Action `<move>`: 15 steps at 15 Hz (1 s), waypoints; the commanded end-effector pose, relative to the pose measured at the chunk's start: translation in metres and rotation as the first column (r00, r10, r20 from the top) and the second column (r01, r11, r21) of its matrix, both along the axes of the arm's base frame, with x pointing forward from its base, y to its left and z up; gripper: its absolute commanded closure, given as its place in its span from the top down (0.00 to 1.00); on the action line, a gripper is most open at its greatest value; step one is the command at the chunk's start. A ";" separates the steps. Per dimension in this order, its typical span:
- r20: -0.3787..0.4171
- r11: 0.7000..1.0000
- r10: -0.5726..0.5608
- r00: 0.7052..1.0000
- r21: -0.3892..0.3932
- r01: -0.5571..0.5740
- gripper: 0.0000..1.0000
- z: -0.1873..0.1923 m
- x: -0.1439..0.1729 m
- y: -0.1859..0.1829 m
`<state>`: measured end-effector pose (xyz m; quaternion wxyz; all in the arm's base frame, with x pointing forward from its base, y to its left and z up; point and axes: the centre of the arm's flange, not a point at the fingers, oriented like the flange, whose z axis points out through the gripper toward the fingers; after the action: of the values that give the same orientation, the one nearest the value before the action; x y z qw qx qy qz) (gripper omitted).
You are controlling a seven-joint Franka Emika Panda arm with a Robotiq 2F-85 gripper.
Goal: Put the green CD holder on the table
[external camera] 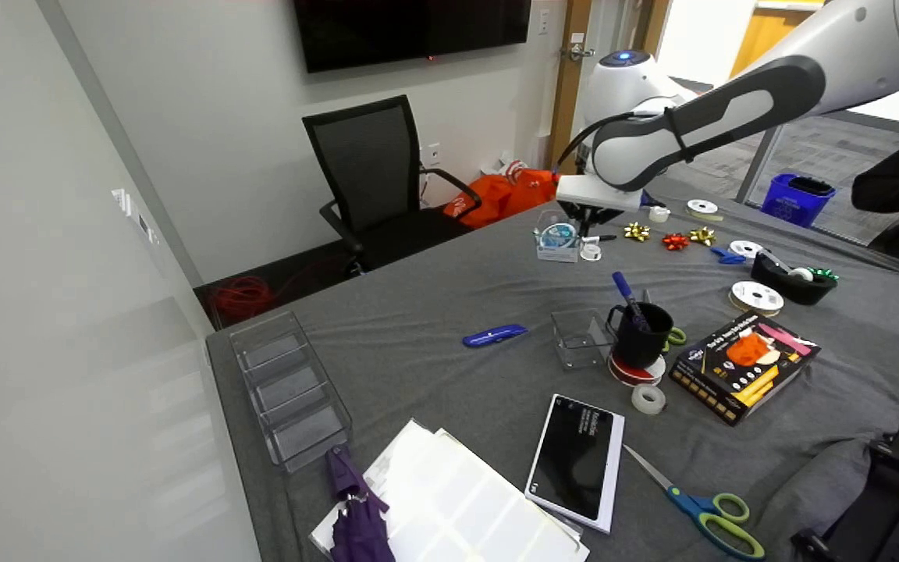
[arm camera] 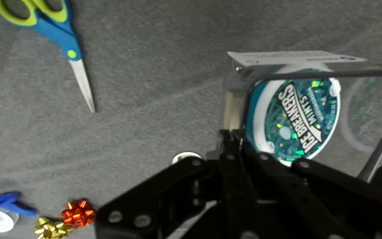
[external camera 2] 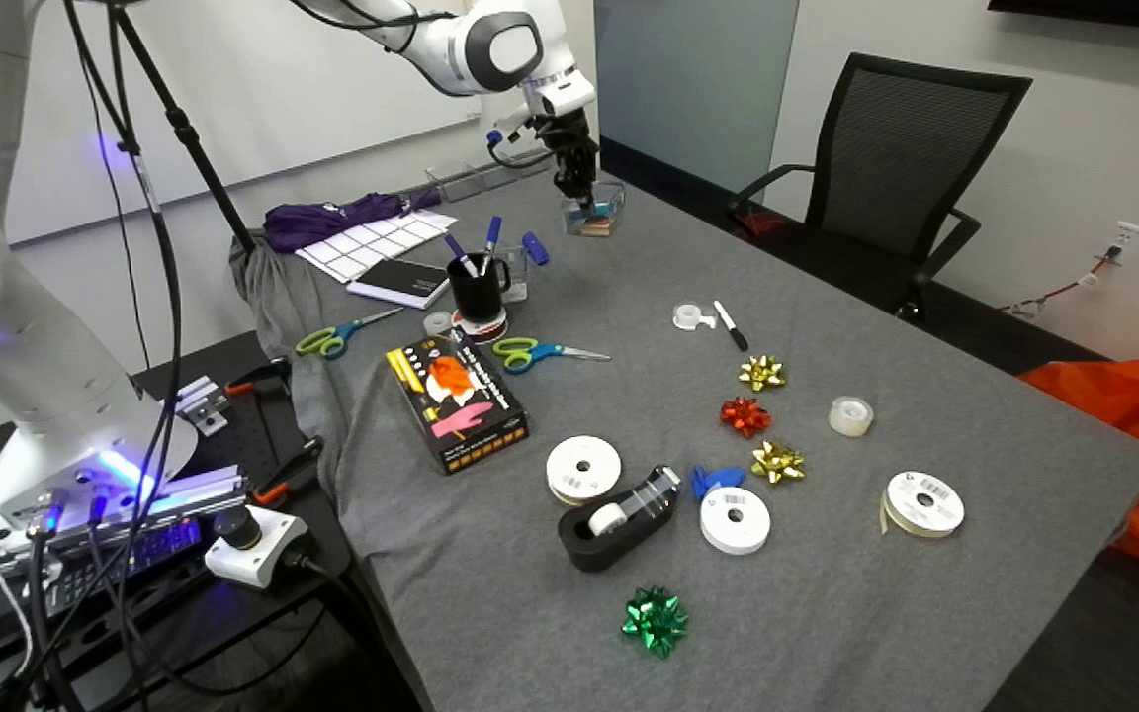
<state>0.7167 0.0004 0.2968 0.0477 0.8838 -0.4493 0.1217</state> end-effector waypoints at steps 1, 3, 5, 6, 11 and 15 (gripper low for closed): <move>-0.069 0.993 0.099 0.993 -0.063 -0.103 0.01 0.024 -0.045 -0.034; -0.100 0.984 0.137 0.986 -0.103 -0.147 0.01 0.029 -0.055 -0.050; -0.169 0.961 0.173 0.970 -0.186 -0.204 0.01 0.034 -0.066 -0.067; -0.117 0.979 0.131 0.985 -0.141 -0.147 0.04 0.022 -0.040 -0.056; -0.153 0.969 0.148 0.977 -0.174 -0.174 0.04 0.026 -0.051 -0.068; -0.176 0.964 0.151 0.973 -0.193 -0.184 0.01 0.019 -0.053 -0.069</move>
<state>0.6650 -0.0656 0.3208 0.1514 0.9155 -0.3579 0.1039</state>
